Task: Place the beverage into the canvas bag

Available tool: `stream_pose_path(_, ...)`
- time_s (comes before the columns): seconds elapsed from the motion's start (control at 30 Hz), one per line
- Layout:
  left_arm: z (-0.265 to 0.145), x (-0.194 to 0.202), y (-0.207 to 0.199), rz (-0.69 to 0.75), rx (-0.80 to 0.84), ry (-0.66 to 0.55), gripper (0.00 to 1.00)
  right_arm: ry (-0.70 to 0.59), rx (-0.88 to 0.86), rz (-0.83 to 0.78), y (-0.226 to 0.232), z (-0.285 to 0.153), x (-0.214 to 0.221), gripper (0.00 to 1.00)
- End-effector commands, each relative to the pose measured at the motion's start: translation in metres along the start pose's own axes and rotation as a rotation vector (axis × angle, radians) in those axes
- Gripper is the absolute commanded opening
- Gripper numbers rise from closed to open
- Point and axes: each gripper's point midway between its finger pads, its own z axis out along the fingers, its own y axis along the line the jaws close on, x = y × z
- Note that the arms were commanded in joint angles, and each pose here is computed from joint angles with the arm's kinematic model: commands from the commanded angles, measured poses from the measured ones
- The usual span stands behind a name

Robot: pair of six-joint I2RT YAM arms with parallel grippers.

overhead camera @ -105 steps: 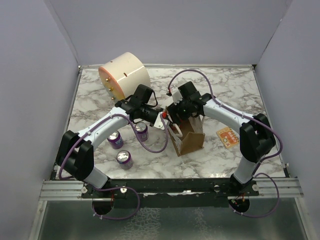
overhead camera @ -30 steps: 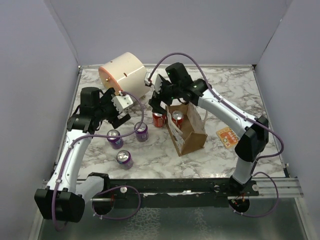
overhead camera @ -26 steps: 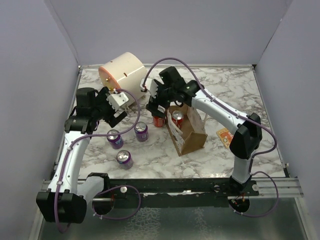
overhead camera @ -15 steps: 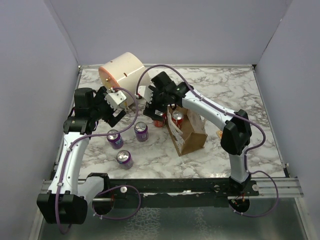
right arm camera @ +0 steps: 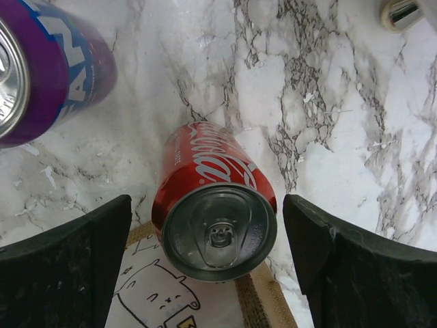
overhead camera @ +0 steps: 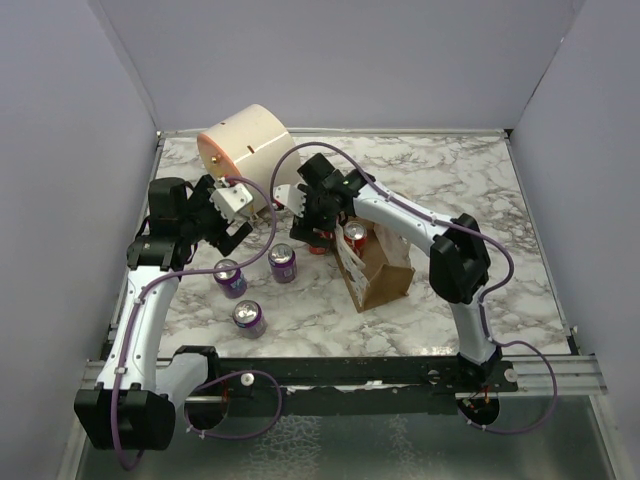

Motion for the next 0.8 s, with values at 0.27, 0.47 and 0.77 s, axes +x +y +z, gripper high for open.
stream_pose_path(0.27, 0.004, -0.012, -0.005, -0.027, 0.053, -0.054, 0.99, -0.027, 0.017, -0.006, -0.003, -0.004, -0.008, 0.57)
stream_pose_path(0.47, 0.007, -0.017, -0.001, -0.041, 0.042, -0.072, 0.99, -0.158, 0.026, 0.017, -0.007, -0.038, -0.047, 0.4)
stream_pose_path(0.77, 0.003, -0.038, 0.003, -0.041, 0.034, -0.154, 0.99, -0.44, 0.164, 0.069, -0.023, -0.143, -0.113, 0.29)
